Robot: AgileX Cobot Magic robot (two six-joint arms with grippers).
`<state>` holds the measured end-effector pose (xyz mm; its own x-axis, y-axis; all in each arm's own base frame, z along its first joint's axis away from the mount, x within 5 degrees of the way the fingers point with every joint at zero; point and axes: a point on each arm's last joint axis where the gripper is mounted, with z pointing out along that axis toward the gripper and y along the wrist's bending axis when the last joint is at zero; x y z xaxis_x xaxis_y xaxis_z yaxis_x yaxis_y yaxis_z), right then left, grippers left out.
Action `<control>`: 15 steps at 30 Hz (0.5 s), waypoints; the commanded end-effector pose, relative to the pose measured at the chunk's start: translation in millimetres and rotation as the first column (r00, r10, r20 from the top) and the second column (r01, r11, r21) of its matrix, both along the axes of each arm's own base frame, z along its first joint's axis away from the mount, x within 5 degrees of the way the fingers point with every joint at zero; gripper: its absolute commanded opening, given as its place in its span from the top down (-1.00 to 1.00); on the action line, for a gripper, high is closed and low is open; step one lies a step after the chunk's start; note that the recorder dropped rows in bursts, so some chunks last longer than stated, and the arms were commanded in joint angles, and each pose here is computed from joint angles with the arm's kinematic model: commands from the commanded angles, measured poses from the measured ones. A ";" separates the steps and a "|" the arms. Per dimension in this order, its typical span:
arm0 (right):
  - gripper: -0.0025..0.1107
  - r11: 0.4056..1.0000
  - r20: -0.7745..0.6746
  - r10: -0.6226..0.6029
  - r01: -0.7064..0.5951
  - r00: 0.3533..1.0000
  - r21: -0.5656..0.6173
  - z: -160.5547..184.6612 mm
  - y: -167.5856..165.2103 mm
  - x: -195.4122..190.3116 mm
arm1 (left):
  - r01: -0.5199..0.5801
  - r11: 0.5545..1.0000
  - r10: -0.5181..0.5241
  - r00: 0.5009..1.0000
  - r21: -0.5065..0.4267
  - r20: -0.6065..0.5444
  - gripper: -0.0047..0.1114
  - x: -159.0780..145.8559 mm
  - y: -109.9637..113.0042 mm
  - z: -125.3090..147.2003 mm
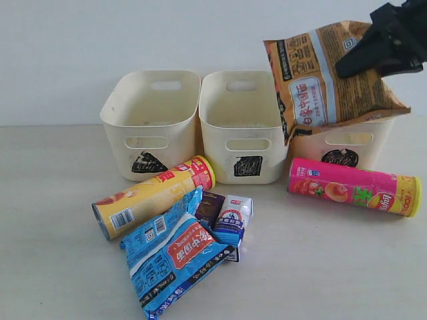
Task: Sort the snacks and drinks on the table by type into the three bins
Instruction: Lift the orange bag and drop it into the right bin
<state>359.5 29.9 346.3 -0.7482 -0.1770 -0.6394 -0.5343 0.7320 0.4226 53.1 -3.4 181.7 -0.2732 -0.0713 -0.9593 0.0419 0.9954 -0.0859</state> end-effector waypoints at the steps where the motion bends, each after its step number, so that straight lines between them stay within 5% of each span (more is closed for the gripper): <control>1: 0.96 0.997 0.070 -0.076 0.077 0.995 -0.016 9.6 -8.7 28.6 | -0.005 1.000 0.005 1.000 -0.003 -0.001 0.85 -0.1 0.3 -1.0; 15: 0.96 0.930 0.290 -0.333 0.363 0.897 -0.052 -4.4 -34.5 102.2 | -0.005 1.000 0.005 1.000 -0.003 -0.001 0.85 -0.1 0.3 -1.0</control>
